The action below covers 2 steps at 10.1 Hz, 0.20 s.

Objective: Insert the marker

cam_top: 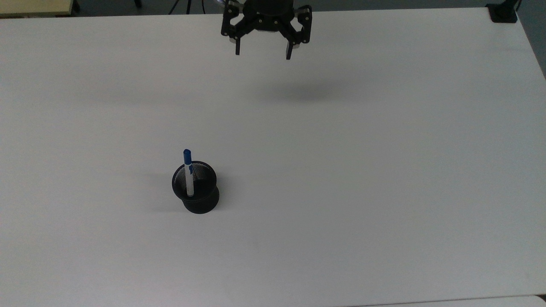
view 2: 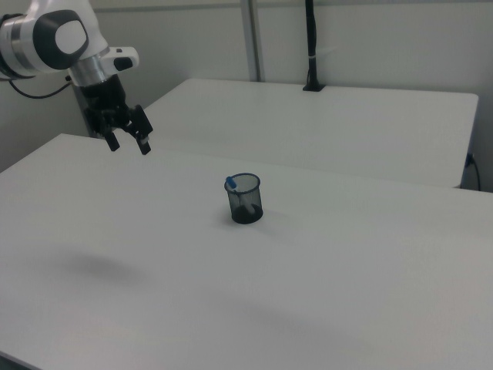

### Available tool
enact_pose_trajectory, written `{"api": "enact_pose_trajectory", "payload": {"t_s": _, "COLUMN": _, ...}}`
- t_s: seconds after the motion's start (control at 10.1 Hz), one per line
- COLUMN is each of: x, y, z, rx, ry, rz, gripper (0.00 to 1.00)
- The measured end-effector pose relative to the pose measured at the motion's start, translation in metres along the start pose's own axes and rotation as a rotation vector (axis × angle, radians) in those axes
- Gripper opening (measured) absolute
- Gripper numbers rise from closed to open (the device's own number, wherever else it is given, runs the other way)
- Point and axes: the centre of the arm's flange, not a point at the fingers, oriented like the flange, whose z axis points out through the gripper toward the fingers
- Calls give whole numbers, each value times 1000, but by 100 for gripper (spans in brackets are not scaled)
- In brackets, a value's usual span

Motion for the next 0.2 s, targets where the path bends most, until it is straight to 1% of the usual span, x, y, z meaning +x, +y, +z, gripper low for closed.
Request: {"api": "enact_pose_trajectory", "payload": {"t_s": 0.2, "x": -12, "y": 43, "z": 0, "rx": 25, "ry": -104, "rz": 50, "gripper": 100}}
